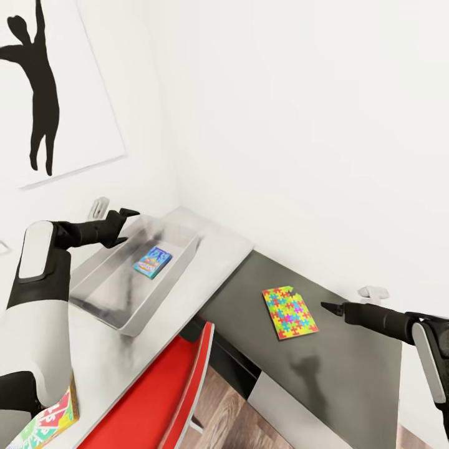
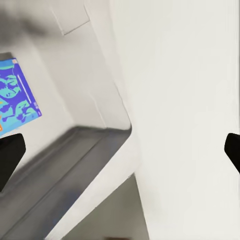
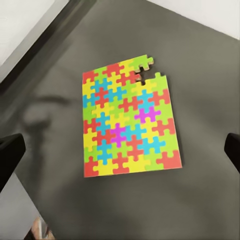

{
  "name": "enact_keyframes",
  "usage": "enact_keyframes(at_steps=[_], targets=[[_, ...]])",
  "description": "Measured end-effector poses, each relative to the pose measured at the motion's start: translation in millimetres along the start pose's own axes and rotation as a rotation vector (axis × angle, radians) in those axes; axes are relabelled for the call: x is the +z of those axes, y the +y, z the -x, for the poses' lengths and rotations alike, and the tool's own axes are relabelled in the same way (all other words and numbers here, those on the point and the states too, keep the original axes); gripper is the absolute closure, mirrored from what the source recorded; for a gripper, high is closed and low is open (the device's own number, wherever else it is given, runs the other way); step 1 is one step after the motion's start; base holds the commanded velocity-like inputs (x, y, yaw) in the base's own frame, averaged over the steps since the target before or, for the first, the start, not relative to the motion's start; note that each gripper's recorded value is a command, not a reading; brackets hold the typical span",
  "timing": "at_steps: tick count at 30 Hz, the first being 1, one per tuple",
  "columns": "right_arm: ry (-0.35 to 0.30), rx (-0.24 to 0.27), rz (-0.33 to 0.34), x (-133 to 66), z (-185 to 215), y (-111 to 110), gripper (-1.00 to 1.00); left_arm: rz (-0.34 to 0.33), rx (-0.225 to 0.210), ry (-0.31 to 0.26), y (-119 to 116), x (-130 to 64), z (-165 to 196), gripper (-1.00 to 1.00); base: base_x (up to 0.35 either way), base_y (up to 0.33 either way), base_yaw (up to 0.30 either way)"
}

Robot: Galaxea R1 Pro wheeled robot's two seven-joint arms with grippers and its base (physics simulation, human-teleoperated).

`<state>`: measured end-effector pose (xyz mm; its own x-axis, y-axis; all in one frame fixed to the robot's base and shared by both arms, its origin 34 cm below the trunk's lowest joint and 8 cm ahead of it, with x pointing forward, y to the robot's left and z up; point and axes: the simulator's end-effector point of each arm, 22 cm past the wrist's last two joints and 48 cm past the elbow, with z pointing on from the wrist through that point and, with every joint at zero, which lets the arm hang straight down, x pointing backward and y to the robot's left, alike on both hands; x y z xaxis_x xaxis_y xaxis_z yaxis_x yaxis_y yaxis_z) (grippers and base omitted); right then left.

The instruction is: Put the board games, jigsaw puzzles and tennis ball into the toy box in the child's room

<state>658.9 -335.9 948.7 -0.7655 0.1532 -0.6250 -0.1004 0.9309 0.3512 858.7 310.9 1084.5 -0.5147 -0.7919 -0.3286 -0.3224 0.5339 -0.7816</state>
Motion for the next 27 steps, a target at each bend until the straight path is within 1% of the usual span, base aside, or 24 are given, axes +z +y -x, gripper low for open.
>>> enact_keyframes(at_steps=[5, 6, 7, 10, 11, 13, 16, 18, 19, 26, 27], targets=[[0.008, -0.018, 0.015, 1.6, -1, 10, -1.0, -0.028, 0.028, -0.02, -6, -13.3, -12, -1.0, 0.0, 0.0, -0.046], [0.016, -0.028, 0.022, 3.9, -3, 14, -1.0, -0.083, 0.071, -0.016, -17, -27.5, -63, -1.0, 0.0, 0.0, -0.062], [0.015, -0.029, 0.022, 2.9, -3, 15, -1.0, -0.069, 0.071, -0.007, -8, -28.5, -74, -1.0, 0.0, 0.0, -0.063], [0.011, -0.032, 0.023, 1.3, -1, 16, -1.0, -0.092, 0.108, 0.029, -23, -27.3, -104, -1.0, 0.0, 0.0, -0.064], [0.01, -0.033, 0.023, 0.8, -1, 16, -1.0, -0.092, 0.11, 0.028, -24, -27.9, -104, -1.0, 0.0, 0.0, -0.064], [0.007, -0.035, 0.022, -0.6, 1, 16, -1.0, -0.104, 0.133, 0.051, -32, -27.1, -120, -1.0, 0.0, 0.0, -0.064], [0.002, -0.037, 0.023, -2.4, 3, 17, -1.0, -0.111, 0.146, 0.06, -38, -28.1, -127, -1.0, 0.0, 0.0, -0.065], [-0.001, -0.039, 0.022, -3.7, 4, 17, -1.0, -0.122, 0.163, 0.08, -45, -27.4, -141, -1.0, 0.0, 0.0, -0.067], [-0.002, -0.04, 0.023, -4.4, 4, 18, -1.0, -0.129, 0.175, 0.101, -49, -26.3, -154, -1.0, 0.0, 0.0, -0.07], [-0.013, -0.044, 0.026, -8.0, 8, 21, -1.0, -0.138, 0.194, 0.123, -55, -29.0, -170, -1.0, 0.0, 0.0, -0.073], [-0.012, -0.045, 0.029, -7.9, 8, 23, -1.0, -0.132, 0.196, 0.133, -51, -28.9, -176, -1.0, 0.0, 0.0, -0.077]])
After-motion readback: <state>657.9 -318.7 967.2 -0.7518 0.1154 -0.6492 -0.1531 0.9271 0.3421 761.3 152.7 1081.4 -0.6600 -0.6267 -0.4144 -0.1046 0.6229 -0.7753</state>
